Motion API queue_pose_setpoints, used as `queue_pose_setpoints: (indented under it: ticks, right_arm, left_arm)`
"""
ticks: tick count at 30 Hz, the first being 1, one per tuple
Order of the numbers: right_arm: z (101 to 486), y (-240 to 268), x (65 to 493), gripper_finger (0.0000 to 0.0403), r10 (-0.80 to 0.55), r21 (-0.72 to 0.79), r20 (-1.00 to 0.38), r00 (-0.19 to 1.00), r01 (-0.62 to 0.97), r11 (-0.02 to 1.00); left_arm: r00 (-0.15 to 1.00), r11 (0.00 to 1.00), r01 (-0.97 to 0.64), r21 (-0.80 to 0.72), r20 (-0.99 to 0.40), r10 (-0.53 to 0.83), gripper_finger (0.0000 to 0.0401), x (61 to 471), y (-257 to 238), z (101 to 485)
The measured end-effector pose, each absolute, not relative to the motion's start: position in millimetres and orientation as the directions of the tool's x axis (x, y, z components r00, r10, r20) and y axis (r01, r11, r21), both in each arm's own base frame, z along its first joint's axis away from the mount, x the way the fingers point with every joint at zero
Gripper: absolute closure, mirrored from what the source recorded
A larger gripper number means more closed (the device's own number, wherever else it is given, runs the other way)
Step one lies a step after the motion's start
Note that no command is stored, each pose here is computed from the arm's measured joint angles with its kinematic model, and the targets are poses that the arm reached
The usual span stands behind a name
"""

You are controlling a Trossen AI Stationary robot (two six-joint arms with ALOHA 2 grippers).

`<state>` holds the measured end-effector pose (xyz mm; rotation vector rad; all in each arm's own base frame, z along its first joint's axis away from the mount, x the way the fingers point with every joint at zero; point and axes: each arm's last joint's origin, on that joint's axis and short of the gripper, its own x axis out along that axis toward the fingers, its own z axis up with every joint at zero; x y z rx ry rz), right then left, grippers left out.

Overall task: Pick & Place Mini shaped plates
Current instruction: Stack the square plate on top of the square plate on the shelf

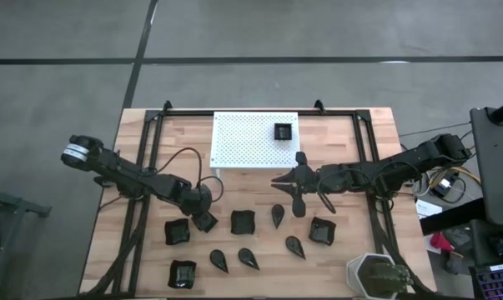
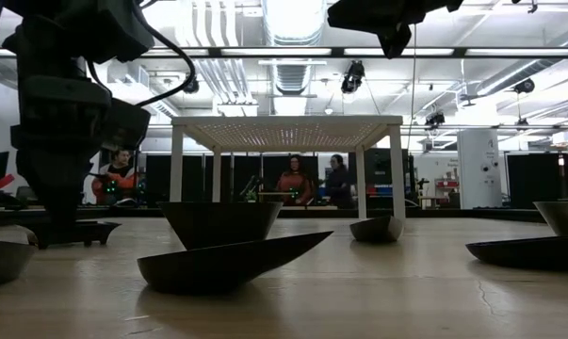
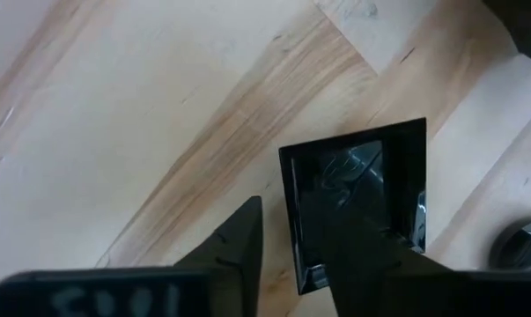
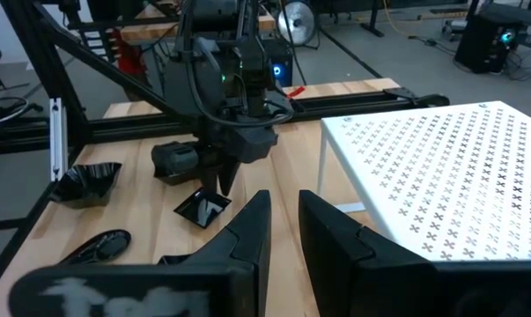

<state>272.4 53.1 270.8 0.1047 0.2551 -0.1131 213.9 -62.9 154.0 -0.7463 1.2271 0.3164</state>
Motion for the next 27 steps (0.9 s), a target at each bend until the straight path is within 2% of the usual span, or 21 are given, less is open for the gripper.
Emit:
queue_pose_setpoints:
  ticks: [9,22,27]
  right_arm:
    - [270.7,53.1,272.3,0.0346,-0.098,0.089,-0.258,0.961,0.125,0.988]
    - [270.5,53.1,272.3,0.0346,-0.098,0.089,-0.259,0.961,0.125,0.988]
    - [270.5,53.1,272.3,0.0346,-0.098,0.089,-0.259,0.961,0.125,0.988]
  left_arm:
    - [0.362,0.744,-0.561,-0.364,-0.915,-0.175,0.0394,216.8,-63.7,155.2]
    - [0.406,0.753,-0.531,-0.389,-0.897,-0.177,0.0401,220.5,-64.7,157.5]
    - [0.441,0.751,-0.540,-0.380,-0.888,-0.132,0.0401,219.7,-62.9,162.3]
